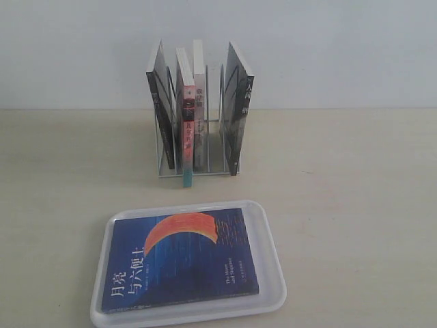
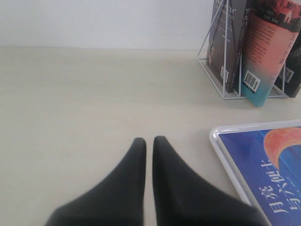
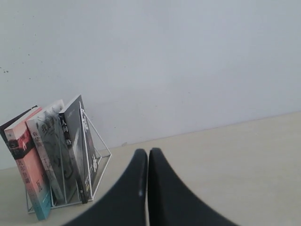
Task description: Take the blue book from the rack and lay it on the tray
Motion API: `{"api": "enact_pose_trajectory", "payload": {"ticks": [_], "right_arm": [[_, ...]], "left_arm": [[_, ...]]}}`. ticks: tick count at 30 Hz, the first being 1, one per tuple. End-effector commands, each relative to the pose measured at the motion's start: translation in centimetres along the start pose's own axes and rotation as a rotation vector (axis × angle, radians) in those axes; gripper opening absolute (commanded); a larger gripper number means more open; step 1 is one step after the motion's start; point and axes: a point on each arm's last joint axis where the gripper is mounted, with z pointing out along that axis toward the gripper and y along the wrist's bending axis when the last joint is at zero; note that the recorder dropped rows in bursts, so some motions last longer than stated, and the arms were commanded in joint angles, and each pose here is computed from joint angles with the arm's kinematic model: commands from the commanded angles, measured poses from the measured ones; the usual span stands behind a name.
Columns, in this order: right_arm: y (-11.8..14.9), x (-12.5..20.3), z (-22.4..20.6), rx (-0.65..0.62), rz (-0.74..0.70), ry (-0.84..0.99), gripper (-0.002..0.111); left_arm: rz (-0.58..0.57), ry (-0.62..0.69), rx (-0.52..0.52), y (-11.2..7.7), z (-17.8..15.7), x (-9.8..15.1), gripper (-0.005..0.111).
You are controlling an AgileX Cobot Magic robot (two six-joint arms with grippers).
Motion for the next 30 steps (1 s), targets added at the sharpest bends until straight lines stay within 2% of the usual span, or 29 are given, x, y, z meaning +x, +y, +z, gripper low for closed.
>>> {"api": "enact_pose_trajectory", "payload": {"ticks": [1, 5, 9, 20, 30], "right_arm": [[-0.1, -0.1, -0.1, 0.017, -0.011, -0.013, 0.0], [-0.4, 0.1, -0.1, 0.052, 0.041, 0.008, 0.0], [-0.4, 0.6, -0.1, 0.041, -0.045, 0.069, 0.0], [0.1, 1.2, -0.1, -0.017, -0.12, 0.122, 0.0], [-0.1, 2.1, -0.3, -0.005, -0.185, 0.23, 0.0]], "left_arm": [[0.001, -0.004, -0.002, 0.0, 0.0, 0.1, 0.005], [0.001, -0.004, -0.002, 0.0, 0.0, 0.1, 0.005], [0.001, -0.004, -0.002, 0.0, 0.0, 0.1, 0.005], [0.001, -0.004, -0.002, 0.0, 0.0, 0.1, 0.005], [0.001, -0.004, -0.002, 0.0, 0.0, 0.1, 0.005]]}}
